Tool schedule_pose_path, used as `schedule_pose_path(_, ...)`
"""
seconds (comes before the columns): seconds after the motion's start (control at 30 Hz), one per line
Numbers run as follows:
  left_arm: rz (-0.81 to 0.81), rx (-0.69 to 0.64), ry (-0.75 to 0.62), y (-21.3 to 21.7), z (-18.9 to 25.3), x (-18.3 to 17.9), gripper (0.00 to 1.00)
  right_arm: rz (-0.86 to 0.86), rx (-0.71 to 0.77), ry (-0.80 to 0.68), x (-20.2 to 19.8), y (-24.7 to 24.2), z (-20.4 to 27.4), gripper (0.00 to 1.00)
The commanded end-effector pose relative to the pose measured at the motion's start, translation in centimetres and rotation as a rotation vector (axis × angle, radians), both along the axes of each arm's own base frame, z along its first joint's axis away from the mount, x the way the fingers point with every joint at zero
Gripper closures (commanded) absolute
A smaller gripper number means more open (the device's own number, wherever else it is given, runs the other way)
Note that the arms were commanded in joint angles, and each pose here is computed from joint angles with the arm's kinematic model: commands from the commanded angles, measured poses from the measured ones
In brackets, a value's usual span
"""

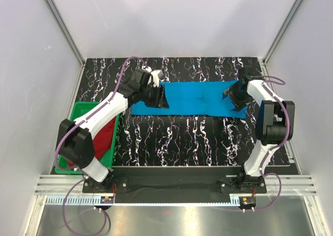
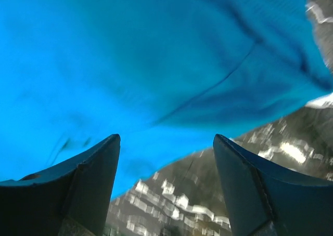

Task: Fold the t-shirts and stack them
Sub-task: Fold the tshirt

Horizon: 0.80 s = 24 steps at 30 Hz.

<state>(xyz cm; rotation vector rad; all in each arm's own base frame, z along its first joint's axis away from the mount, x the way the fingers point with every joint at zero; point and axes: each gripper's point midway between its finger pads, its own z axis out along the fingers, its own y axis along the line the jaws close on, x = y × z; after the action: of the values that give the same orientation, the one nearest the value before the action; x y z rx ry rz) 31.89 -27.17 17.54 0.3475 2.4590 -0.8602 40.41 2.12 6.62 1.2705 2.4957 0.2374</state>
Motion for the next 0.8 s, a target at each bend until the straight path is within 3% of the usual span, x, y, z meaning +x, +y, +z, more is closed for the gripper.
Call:
schedule_pose_path(0.0, -0.02, 0.075, -0.051, 2.6, -0.1, -2.3, 0.51, -0.108, -0.13, -0.003, 1.7, -2.2, -1.8, 0.2)
schedule_pose_path(0.23, -0.007, 0.122, -0.051, 5.6, -0.2, -6.1, 0.5, 0.005, -0.31, 0.096, 4.4, -5.3, -6.0, 0.18)
schedule_pose_path(0.4, 0.007, 0.168, -0.075, 7.2, 0.7, -6.9, 0.49, 0.172, -0.516, 0.145, 7.8, -9.6, -4.1, 0.16)
schedule_pose_path(0.47, 0.014, 0.17, -0.085, 7.5, 1.3, -6.9, 0.49, 0.219, -0.579, 0.105, 10.3, -10.1, -1.1, 0.15)
schedule_pose_path(0.57, 0.026, 0.162, -0.104, 7.6, 2.2, -6.3, 0.48, 0.27, -0.587, 0.034, 11.8, -8.2, 3.0, 0.13)
schedule_pose_path(0.6, 0.033, 0.156, -0.114, 7.5, 2.7, -5.8, 0.48, 0.344, -0.59, -0.006, 12.3, -4.5, 4.4, 0.07)
schedule_pose_path(0.63, 0.033, 0.159, -0.11, 7.4, 2.5, -5.7, 0.48, 0.348, -0.59, 0.0, 12.1, -4.5, 4.8, 0.01)
schedule_pose_path(0.77, 0.031, 0.124, -0.132, 6.8, 4.1, -4.0, 0.49, 0.52, -0.559, 0.006, 10.2, 4.0, 4.9, 0.0)
